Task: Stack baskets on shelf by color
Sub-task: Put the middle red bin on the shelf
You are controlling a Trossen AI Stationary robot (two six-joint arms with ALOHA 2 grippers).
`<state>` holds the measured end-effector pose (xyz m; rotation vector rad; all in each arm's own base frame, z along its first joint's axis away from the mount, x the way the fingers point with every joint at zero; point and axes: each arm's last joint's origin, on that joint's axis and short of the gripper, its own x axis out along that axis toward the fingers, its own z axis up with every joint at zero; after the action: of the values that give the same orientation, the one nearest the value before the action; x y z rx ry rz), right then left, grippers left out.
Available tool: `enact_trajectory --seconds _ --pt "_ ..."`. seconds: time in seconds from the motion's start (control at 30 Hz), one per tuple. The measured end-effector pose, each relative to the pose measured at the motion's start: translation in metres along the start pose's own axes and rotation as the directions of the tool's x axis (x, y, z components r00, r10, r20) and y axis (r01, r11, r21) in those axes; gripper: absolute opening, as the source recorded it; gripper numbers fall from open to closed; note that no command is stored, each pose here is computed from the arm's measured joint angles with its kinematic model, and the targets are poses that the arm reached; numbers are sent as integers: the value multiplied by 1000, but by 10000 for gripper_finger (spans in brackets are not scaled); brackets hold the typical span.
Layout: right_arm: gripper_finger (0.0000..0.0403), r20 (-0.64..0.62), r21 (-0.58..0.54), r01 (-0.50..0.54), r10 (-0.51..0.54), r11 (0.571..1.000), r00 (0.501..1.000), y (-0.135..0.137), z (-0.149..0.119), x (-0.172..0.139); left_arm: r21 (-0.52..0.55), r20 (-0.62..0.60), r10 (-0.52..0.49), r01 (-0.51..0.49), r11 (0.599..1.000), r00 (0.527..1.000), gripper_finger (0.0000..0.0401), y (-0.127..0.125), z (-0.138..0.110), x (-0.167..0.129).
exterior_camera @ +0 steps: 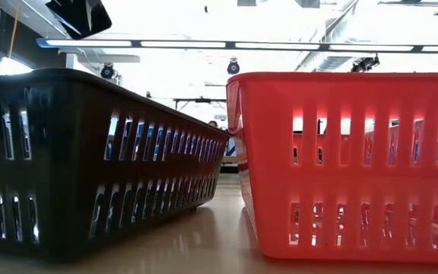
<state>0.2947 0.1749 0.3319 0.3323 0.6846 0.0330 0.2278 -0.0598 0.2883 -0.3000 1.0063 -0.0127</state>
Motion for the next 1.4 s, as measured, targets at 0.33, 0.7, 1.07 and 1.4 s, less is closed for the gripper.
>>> enact_trajectory --seconds 0.33,0.7,1.07,1.4 --pt "78 -239 -58 47 -59 997 969 24 -30 41 1 0 1 -1 1000 1000 161 0 0 0" --pt "124 -317 -178 -43 -16 983 948 49 -71 81 0 21 44 -44 999 999 161 1 1 0" --pt "124 -330 -159 -37 -18 987 944 55 -93 113 0 21 44 -44 999 999 161 1 1 0" --pt "124 -379 -122 -25 -23 992 925 55 -113 134 0 22 44 -44 999 999 161 1 1 0"
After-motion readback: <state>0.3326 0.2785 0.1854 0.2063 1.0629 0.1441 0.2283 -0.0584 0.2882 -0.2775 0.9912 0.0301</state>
